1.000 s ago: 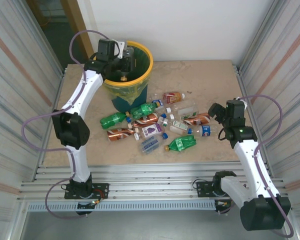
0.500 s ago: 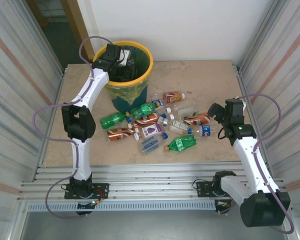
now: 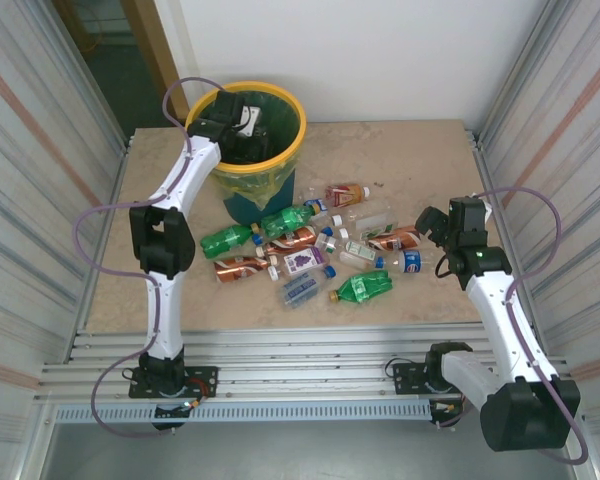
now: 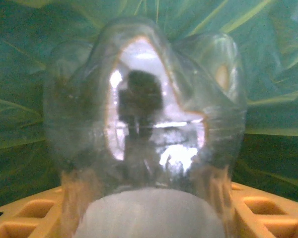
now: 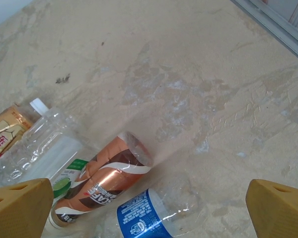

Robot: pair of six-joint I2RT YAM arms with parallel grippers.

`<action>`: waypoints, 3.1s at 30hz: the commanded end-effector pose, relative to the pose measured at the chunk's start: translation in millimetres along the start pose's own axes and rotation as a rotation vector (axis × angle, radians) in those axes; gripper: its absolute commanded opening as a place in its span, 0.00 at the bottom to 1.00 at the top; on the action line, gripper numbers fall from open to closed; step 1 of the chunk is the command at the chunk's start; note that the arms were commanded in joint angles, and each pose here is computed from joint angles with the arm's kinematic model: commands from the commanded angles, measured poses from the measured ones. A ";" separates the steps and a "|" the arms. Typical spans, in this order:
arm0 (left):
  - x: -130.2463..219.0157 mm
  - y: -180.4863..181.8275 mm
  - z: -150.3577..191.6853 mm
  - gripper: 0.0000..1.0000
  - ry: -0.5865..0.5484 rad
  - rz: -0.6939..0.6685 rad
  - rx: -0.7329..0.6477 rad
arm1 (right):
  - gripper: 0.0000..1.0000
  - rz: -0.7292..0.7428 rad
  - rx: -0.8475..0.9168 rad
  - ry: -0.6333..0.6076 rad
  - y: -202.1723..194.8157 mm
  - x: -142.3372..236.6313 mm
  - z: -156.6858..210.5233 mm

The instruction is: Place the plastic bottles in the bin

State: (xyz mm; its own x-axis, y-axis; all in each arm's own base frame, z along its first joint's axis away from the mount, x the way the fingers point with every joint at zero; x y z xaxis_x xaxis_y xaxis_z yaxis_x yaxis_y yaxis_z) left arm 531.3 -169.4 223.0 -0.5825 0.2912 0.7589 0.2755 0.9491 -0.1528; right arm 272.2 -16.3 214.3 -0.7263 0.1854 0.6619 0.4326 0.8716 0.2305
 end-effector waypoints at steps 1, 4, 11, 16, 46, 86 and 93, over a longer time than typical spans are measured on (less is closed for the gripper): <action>-3.6 5.2 -0.9 0.63 0.010 -0.015 0.005 | 0.98 0.006 0.021 -0.016 2.1 2.1 -6.1; -4.7 4.5 -2.3 0.68 0.008 -0.011 0.013 | 0.98 0.014 0.021 -0.016 0.7 1.2 -5.3; -0.8 2.9 -6.6 0.84 -0.002 -0.004 0.018 | 0.98 0.018 0.020 -0.013 0.5 -0.1 -4.6; 7.7 1.9 -12.9 0.92 -0.022 -0.007 0.016 | 0.98 0.015 0.017 -0.014 0.9 -0.1 -4.8; 139.9 -11.1 -73.0 0.99 -0.326 -0.039 0.014 | 0.98 0.065 -0.006 -0.113 -20.4 34.5 -7.4; 270.1 22.2 92.8 0.99 -0.530 -0.234 0.114 | 0.98 0.018 -0.247 0.358 18.1 -12.4 96.5; 260.1 31.7 104.3 0.99 -0.523 -0.249 0.137 | 0.98 0.056 -0.314 0.379 14.1 -27.3 111.4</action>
State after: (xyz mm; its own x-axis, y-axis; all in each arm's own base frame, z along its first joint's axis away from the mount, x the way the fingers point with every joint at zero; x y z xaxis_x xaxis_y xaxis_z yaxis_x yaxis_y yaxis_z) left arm 308.3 -57.1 340.2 -0.9010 0.0690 0.4283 0.0303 0.9949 -0.0965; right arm 235.9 39.4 123.9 -0.4665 0.0030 0.8845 0.6132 0.7218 0.3209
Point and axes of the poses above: each hand's point on the last joint's axis, 136 mm out from that joint toward the fingers, its own x axis back along the fingers, its own y axis along the line the jaws close on, z = x × y, the point moved 4 cm from there along x, back along the fingers, and after that the axes turned 3 degrees about x, right-handed, at the moved point
